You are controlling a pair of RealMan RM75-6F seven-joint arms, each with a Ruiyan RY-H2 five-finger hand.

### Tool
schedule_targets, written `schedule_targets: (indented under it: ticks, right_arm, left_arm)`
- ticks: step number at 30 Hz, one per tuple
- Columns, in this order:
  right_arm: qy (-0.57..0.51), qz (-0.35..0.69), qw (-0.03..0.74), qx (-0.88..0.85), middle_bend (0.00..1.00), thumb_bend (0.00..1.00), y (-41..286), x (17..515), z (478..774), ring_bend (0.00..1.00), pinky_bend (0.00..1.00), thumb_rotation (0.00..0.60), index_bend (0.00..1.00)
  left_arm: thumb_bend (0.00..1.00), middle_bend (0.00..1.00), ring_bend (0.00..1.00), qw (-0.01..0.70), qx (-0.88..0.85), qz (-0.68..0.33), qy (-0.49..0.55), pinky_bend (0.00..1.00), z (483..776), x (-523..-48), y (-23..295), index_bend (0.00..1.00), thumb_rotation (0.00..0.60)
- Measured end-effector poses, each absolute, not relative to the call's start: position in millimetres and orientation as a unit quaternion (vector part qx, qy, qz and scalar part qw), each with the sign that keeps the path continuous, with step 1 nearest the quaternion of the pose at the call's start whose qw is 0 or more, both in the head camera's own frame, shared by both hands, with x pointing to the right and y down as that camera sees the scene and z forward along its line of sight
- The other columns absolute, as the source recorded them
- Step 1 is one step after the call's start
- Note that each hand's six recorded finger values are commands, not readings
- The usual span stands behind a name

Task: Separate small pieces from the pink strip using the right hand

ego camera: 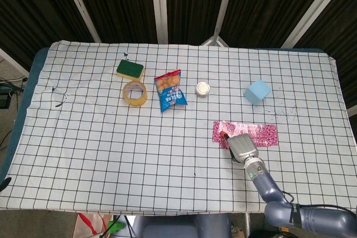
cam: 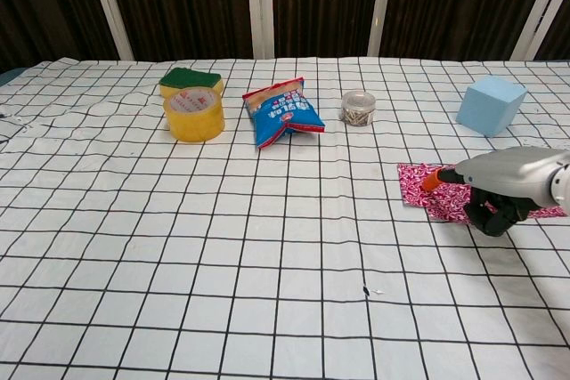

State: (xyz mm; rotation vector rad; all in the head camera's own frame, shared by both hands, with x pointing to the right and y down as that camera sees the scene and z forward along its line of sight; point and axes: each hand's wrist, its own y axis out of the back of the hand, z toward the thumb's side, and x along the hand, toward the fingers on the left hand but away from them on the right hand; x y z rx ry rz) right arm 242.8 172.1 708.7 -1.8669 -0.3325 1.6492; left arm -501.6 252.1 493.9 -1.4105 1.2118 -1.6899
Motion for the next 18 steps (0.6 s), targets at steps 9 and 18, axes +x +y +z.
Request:
schedule_targets:
  ticks: [9,18]
  right_arm:
    - [-0.116,0.618,0.313,-0.712,0.80,0.76,175,230,708,0.79,0.49,0.600,0.14]
    - [-0.105,0.609,0.321,-0.718,0.80,0.76,179,210,707,0.79,0.49,0.600,0.14]
  left_arm:
    - [0.26,0.00,0.00,0.308,-0.537,-0.638,0.458,0.06,495,-501,252,0.16,0.600]
    - [0.26,0.00,0.00,0.306,-0.538,-0.636,0.461,0.06,494,-502,251,0.16,0.600]
